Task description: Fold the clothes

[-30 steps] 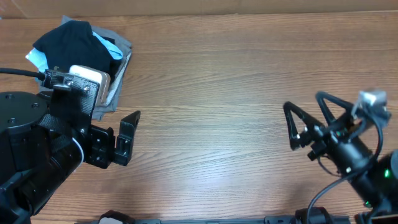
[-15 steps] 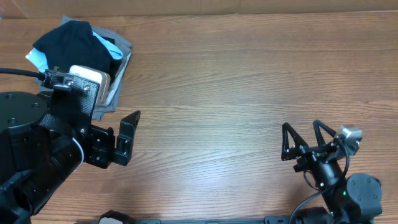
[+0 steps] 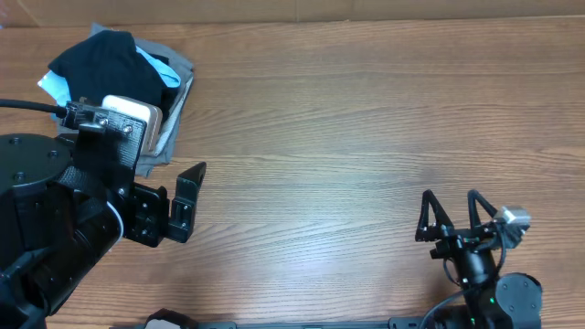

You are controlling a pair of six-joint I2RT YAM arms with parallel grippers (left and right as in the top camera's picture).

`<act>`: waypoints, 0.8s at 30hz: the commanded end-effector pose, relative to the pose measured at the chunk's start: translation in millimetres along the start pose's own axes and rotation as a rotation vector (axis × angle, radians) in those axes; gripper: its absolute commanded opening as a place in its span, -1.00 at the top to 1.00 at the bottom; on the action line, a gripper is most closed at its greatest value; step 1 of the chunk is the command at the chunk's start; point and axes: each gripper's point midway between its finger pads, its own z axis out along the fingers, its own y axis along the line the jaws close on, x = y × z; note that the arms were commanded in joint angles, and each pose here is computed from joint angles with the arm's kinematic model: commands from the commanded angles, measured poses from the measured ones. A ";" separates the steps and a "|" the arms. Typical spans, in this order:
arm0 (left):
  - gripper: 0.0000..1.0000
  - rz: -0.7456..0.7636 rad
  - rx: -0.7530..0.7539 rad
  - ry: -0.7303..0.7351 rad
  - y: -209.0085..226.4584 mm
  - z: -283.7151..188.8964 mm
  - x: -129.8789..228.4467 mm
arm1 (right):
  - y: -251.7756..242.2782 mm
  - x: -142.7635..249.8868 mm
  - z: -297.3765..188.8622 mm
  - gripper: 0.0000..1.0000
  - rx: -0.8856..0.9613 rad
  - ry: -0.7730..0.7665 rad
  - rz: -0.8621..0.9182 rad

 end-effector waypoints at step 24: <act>-1.00 -0.006 -0.005 0.000 0.3 0.5 -0.1 | -26.9 50.7 35.9 -1.00 -0.003 -0.065 -0.001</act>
